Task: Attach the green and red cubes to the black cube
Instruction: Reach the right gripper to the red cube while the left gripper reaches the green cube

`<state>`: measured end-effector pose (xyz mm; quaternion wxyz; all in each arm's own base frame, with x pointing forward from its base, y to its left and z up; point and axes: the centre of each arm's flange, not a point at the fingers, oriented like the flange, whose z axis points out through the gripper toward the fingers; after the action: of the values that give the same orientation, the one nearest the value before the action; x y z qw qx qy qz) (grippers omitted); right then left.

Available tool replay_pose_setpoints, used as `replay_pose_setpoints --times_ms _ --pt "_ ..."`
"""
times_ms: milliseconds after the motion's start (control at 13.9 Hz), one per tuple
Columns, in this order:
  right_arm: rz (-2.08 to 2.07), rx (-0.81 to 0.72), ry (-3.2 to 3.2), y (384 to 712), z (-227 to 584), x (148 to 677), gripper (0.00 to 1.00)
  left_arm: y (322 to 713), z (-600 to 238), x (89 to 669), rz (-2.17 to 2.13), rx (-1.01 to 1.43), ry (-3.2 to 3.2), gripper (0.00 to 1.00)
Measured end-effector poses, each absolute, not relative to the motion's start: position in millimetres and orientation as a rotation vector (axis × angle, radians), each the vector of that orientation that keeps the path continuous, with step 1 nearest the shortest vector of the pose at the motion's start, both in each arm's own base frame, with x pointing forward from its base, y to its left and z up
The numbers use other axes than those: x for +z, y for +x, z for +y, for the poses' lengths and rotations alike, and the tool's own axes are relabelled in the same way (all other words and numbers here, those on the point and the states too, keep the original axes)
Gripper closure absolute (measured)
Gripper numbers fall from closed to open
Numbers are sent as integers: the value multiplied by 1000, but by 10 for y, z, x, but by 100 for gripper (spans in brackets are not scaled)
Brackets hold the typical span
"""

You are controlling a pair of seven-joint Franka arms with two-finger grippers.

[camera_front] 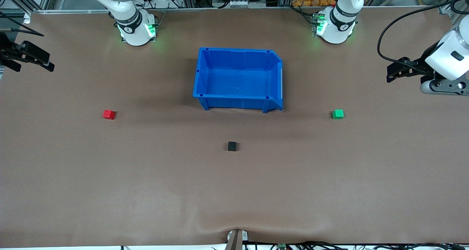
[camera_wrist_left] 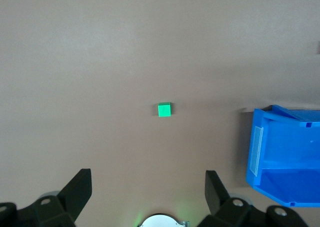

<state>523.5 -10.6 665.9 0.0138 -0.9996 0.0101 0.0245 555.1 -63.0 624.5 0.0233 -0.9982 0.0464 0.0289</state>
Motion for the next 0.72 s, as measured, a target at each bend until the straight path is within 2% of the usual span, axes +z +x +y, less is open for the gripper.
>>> replay_pose_setpoints --times_ms 430,717 --pt "31 76 -3113 5235 -106 6659 0 5550 -631 6245 139 89 -3091 0" --pt "34 78 -3113 5239 -114 6653 0 5539 -568 6180 -12 129 -3087 0"
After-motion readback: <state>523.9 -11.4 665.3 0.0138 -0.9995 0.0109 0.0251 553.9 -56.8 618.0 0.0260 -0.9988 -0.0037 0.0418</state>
